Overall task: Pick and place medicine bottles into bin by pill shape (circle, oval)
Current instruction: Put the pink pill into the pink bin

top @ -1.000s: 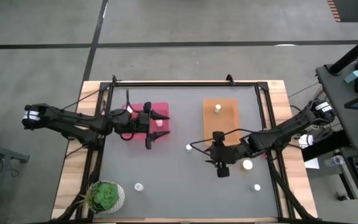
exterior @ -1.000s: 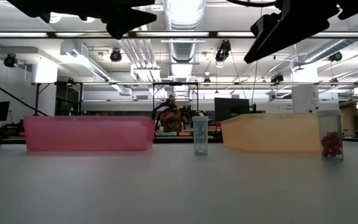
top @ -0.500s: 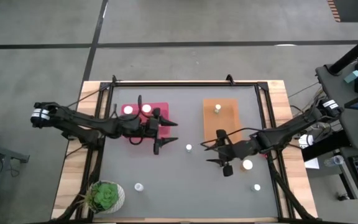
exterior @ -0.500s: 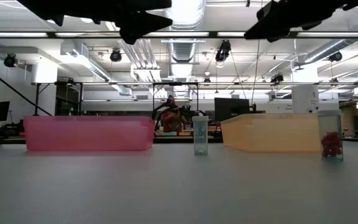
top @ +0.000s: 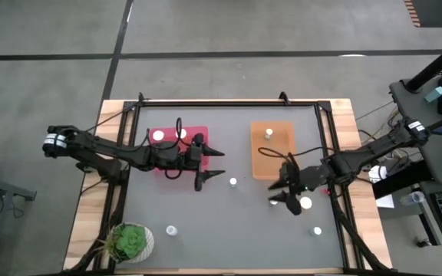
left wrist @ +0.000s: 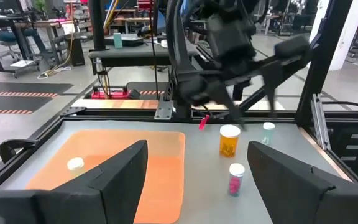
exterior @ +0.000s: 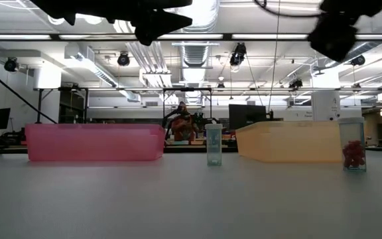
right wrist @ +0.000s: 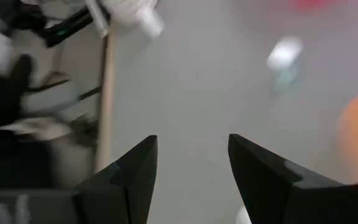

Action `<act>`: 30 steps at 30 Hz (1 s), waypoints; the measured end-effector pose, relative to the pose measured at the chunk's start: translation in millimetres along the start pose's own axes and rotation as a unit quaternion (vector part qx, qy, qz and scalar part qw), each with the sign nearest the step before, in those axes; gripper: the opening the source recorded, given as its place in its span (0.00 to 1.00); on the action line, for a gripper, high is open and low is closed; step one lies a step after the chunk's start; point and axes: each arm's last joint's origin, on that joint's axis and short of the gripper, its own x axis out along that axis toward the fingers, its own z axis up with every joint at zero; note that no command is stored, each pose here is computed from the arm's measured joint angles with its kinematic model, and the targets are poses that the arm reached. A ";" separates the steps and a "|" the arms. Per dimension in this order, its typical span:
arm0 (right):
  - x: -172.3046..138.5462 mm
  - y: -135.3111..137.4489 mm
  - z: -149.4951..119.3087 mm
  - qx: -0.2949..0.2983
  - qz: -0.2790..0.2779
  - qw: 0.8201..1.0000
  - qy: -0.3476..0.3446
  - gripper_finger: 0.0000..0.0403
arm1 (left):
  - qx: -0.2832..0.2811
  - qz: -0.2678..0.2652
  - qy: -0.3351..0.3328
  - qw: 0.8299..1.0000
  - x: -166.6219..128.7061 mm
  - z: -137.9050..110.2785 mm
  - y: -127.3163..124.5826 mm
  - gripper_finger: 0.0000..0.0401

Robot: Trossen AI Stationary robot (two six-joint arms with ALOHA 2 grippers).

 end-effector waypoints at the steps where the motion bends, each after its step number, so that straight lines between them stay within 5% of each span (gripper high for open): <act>1: 2.5 2.6 -3.0 0.030 0.013 0.999 0.018 0.47 | 0.000 0.000 0.000 1.000 -0.2 0.1 0.0 0.65; 6: 16.4 14.3 -20.3 0.140 0.005 0.984 0.113 0.47 | 0.000 0.001 -0.001 1.000 -0.2 0.2 0.0 0.65; 12: 23.7 16.1 -25.8 0.171 -0.176 0.949 0.200 0.47 | 0.016 0.001 -0.005 1.000 -0.2 0.9 0.2 0.65; 16: 28.5 19.3 -20.1 0.136 -0.255 0.933 0.214 0.47 | 0.022 0.001 -0.008 1.000 -0.2 1.5 0.3 0.65; 21: 39.1 23.2 -20.0 0.076 -0.255 0.933 0.243 0.47 | 0.031 0.002 -0.008 0.999 -0.3 1.1 0.4 0.65; 30: 44.7 18.8 -56.3 -0.121 -0.261 0.923 0.255 0.56 | 0.031 0.002 -0.006 1.000 -0.4 0.2 0.4 0.65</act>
